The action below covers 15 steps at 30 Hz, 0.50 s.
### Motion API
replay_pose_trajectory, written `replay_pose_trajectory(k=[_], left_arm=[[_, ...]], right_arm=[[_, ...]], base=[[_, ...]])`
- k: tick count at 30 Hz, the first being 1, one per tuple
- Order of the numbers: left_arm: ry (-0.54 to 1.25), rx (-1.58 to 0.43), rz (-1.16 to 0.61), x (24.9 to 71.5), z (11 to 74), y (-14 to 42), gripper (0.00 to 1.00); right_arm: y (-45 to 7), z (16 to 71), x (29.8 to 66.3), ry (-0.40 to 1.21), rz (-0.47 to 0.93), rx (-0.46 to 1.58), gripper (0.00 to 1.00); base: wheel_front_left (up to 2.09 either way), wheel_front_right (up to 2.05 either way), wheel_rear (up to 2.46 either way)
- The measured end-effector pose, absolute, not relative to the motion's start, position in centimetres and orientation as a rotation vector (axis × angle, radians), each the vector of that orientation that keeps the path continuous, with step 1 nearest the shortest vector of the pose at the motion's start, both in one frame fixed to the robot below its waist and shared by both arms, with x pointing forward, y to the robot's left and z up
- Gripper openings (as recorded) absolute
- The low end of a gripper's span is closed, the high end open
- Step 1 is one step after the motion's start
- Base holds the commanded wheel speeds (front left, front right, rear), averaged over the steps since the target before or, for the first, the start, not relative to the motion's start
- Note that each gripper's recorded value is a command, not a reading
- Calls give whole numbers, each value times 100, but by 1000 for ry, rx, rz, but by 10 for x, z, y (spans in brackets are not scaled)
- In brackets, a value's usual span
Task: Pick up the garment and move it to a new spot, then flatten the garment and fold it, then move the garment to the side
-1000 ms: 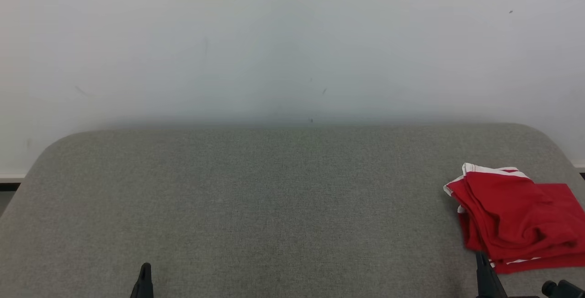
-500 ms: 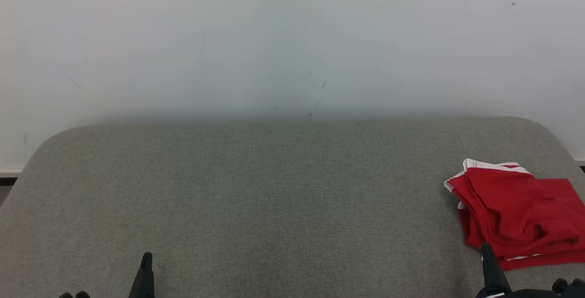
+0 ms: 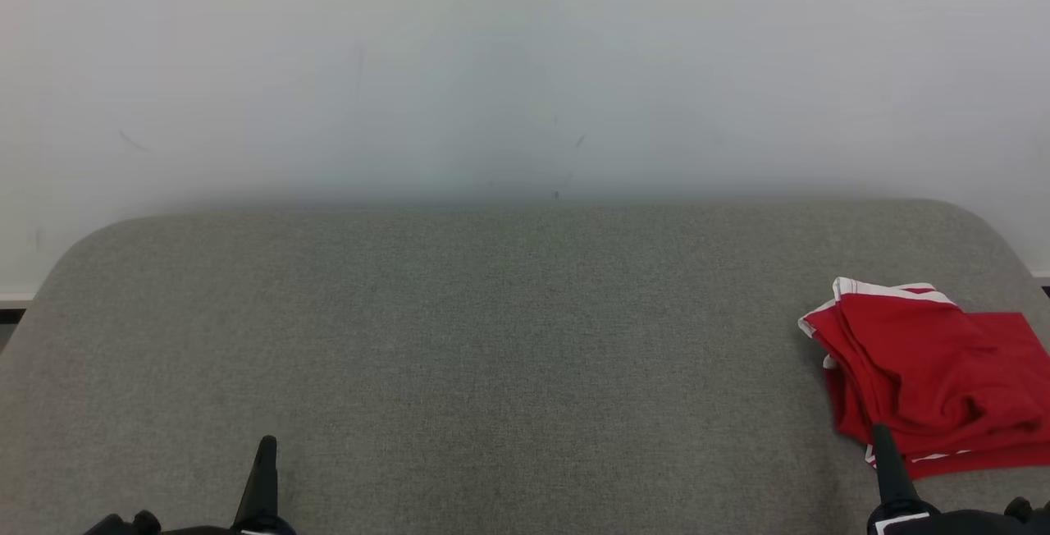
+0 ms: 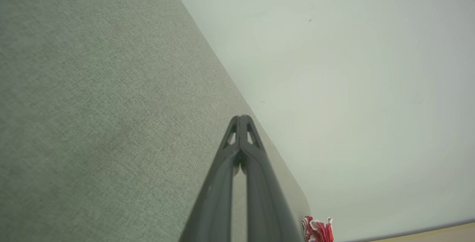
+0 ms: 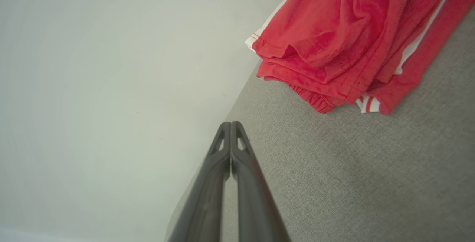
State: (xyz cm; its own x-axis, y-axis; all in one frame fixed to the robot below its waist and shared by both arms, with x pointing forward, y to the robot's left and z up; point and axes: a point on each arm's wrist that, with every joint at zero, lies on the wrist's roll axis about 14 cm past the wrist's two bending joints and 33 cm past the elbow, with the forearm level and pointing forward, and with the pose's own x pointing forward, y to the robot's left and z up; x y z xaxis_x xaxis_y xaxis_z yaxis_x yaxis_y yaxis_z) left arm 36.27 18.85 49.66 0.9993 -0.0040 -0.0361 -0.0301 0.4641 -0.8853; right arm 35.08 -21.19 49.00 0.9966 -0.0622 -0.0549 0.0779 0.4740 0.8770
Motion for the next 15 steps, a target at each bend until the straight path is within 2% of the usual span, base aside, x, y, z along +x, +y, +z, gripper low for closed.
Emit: replay_pose_trajectory(k=[15], left_arm=[[45, -1226, 0, 373, 500, 185, 0]], right_arm=[[-216, 495, 356, -4, -85, 1217, 0]], base=[[0, 0, 0]])
